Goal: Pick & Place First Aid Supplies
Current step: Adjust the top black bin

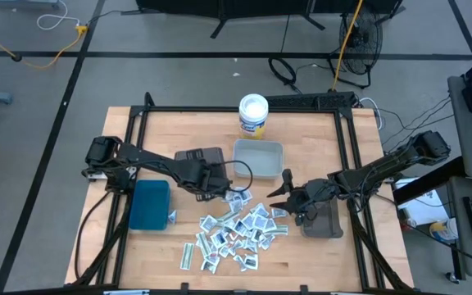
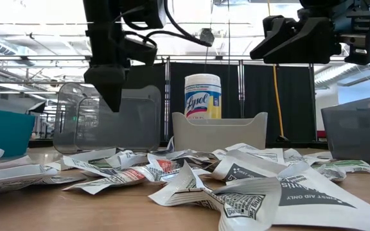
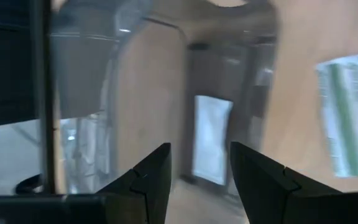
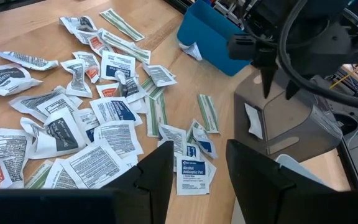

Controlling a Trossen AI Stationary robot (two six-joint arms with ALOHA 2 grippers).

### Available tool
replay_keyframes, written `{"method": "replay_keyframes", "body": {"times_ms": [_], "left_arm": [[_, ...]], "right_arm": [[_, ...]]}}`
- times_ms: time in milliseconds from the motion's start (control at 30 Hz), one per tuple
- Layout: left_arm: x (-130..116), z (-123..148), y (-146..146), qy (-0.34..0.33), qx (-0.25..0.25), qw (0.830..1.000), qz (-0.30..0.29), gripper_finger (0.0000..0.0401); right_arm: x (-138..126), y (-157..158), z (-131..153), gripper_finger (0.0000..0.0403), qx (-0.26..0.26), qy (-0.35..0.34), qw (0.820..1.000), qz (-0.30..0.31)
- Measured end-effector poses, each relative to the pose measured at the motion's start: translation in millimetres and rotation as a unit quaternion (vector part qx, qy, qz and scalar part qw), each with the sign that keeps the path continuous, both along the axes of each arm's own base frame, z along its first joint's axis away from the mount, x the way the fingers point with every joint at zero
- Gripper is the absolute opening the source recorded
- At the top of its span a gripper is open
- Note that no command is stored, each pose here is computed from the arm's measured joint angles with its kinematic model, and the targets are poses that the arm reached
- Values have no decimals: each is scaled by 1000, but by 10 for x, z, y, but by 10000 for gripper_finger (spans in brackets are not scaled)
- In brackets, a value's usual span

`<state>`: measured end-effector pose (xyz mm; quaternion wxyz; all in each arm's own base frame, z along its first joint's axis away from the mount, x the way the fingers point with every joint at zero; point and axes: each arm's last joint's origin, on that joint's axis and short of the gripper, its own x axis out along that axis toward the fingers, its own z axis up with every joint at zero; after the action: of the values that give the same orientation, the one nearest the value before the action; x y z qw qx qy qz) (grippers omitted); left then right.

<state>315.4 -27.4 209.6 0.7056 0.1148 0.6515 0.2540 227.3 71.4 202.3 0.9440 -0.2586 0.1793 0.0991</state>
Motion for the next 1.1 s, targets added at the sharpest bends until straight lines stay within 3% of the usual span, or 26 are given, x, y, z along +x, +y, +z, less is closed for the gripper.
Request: {"method": "replay_keyframes", "body": {"times_ms": [267,367,633,867,1000,1100], "left_arm": [[-74,99,43,-14,117,993,20,170],[-114,166,55,-23,133,991,25,170],[-234,426,90,-67,117,990,31,170],[-244,472,197,-56,110,992,19,170],[-204,467,418,-54,105,992,35,170],[-133,461,648,-73,64,995,39,170]], "right_arm": [[0,0,0,141,0,0,1000,0],[-1,-1,-4,141,-1,2,1000,0],[-3,-2,-7,141,-1,4,1000,0],[-3,-2,-7,141,3,4,1000,-2],[-3,-1,-6,141,3,4,1000,-2],[-2,-1,-6,141,7,4,1000,-4]]}}
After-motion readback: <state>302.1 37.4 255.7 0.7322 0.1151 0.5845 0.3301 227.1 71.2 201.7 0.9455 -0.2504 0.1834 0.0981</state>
